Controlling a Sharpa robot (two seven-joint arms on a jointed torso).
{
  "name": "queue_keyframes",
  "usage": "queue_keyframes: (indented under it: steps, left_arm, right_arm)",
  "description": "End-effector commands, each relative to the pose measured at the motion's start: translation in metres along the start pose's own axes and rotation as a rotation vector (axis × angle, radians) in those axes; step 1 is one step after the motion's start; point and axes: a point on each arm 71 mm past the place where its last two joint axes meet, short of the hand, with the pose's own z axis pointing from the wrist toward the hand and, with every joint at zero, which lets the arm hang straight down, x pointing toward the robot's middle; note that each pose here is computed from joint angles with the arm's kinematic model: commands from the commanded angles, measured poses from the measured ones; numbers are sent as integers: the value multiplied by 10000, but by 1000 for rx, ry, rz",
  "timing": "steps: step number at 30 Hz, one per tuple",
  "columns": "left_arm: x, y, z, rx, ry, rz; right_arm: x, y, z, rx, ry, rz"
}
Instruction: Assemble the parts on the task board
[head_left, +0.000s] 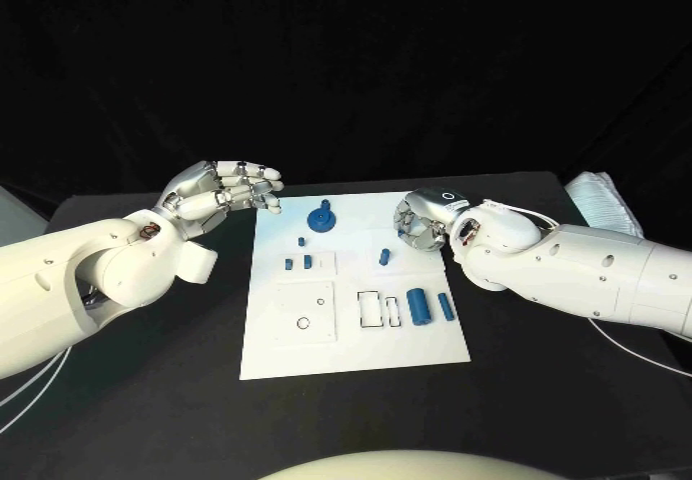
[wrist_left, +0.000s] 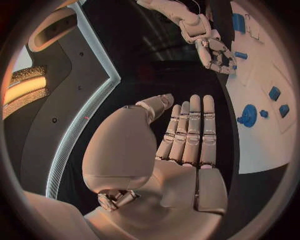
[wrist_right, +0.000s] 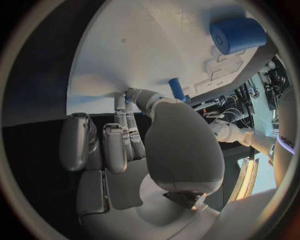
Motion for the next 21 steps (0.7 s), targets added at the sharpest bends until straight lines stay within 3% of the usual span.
queue_keyframes:
  steps: [1,13,21]
  left_arm:
    - [-8,-11,-2,10,-8,-7]
    - [-24,-6,-3,5,-12,-5]
    - [-37,-7,-3,10,-9,-5]
  right_arm:
    - [106,26,-22,-4,58,-10]
    - [127,67,-32,-3,47,-12]
    - [81,64,-44,26,-29,12]
